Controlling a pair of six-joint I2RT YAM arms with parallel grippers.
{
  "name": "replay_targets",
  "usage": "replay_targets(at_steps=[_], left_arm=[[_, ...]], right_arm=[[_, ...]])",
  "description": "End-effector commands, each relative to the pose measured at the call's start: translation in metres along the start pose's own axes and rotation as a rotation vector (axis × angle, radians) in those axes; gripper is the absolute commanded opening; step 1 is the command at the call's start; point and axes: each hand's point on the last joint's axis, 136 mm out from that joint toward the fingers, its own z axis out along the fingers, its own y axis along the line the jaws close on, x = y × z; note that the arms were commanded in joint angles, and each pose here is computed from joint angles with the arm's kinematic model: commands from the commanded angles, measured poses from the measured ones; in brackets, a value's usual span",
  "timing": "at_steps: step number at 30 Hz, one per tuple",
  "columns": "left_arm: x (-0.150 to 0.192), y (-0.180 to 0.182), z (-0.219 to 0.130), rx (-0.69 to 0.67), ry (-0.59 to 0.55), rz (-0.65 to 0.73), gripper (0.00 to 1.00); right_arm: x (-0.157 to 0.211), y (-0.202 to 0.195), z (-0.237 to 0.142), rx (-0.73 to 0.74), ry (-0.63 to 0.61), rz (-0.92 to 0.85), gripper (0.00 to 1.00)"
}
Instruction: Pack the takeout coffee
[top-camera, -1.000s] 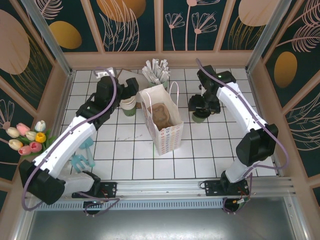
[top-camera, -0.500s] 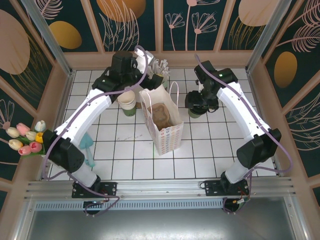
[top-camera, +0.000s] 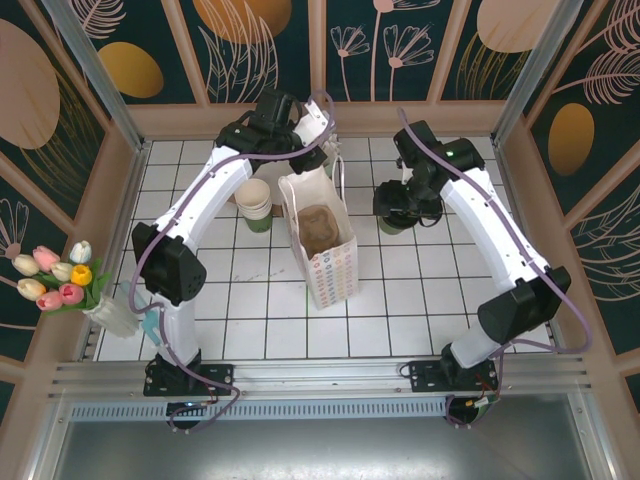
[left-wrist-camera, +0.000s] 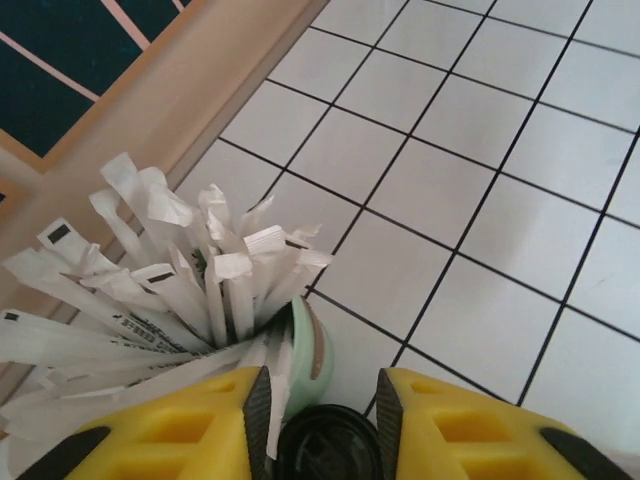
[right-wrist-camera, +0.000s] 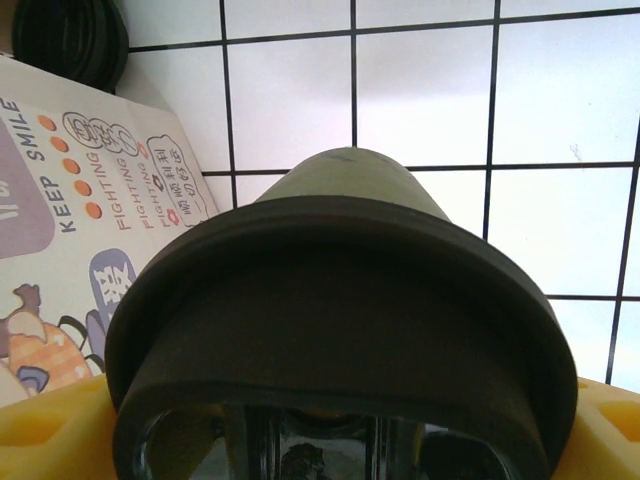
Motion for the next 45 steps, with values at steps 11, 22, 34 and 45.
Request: replay_targets(at_steps=[11,22,34,45], left_arm=[[-0.007,-0.011,-0.045,-0.032,-0.094,-0.036,0.84],[0.034,-0.025,-0.026,0.038,0.031,0.024,0.91],[0.019,-0.01,-0.02,-0.014,-0.004,-0.076,0.3],[0.018,-0.009,-0.043,-0.073,-0.064,-0.409,0.26]], right_arm=[[0.007,-0.006,-0.015,0.022,-0.023,0.025,0.68],[0.008,-0.006,-0.014,0.02,-0.028,0.017,0.68],[0.002,0.004,-0.023,-0.009,-0.058,0.0,0.67],[-0.006,0.036,-0.089,-0.212,-0.188,-0.016,0.66]])
